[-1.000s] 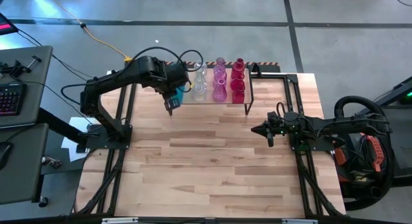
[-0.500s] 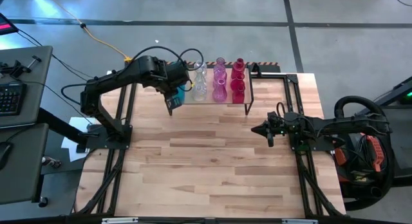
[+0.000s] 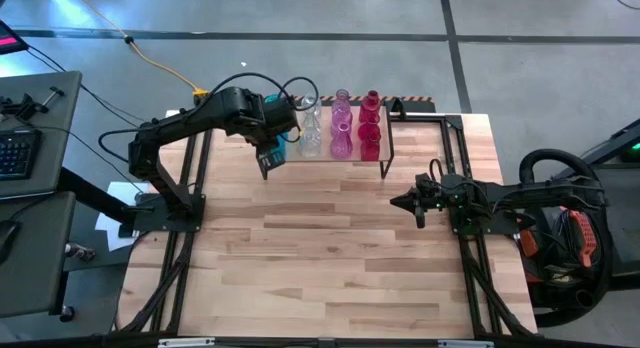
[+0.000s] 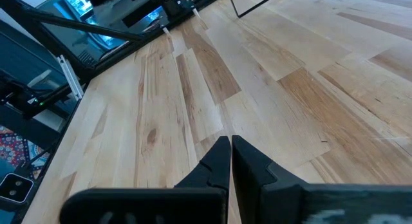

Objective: Sort vases onto shelf
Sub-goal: Put the blue vase on the shelf aligned with the other blue vase

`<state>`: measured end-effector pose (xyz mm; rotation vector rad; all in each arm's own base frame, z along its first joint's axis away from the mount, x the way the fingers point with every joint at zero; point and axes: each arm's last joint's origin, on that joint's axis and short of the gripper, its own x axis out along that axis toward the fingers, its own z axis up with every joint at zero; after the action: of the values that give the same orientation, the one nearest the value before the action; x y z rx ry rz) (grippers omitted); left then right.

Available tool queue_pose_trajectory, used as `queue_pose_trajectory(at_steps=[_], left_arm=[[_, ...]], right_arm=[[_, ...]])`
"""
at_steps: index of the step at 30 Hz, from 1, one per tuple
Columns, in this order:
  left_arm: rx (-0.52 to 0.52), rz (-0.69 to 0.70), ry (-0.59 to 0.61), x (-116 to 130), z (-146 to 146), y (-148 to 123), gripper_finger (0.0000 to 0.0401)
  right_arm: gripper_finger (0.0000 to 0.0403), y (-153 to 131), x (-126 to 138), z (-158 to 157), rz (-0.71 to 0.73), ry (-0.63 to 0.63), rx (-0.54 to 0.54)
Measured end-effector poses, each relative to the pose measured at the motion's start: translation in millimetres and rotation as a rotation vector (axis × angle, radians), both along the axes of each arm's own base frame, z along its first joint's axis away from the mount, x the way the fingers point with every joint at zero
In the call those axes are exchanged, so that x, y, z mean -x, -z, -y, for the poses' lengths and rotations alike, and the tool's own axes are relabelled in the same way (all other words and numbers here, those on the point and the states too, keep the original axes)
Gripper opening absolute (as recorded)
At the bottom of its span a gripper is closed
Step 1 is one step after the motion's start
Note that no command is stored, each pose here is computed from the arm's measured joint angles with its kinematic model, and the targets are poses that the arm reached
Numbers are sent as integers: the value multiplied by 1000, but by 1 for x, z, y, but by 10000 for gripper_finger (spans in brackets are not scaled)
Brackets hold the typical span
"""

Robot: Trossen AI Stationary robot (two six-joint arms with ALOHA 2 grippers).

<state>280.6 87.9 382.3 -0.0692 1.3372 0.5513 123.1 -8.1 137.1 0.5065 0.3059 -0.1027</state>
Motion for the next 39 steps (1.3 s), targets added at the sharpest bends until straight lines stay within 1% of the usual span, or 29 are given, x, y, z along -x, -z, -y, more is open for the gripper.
queue_pose_trajectory(at_steps=[11, 17, 28, 39], left_arm=[[-3, 10, 19, -1, 0, 0, 100], [-11, 9, 27, -1, 0, -1, 111], [-31, 29, 27, -4, -1, -1, 113], [-52, 76, -11, -7, -3, -3, 113]], right_arm=[[0, 0, 0, 0, 0, 0, 0], [0, 0, 0, 0, 1, 0, 0], [0, 0, 0, 0, 0, 0, 0], [0, 0, 0, 0, 0, 0, 0]])
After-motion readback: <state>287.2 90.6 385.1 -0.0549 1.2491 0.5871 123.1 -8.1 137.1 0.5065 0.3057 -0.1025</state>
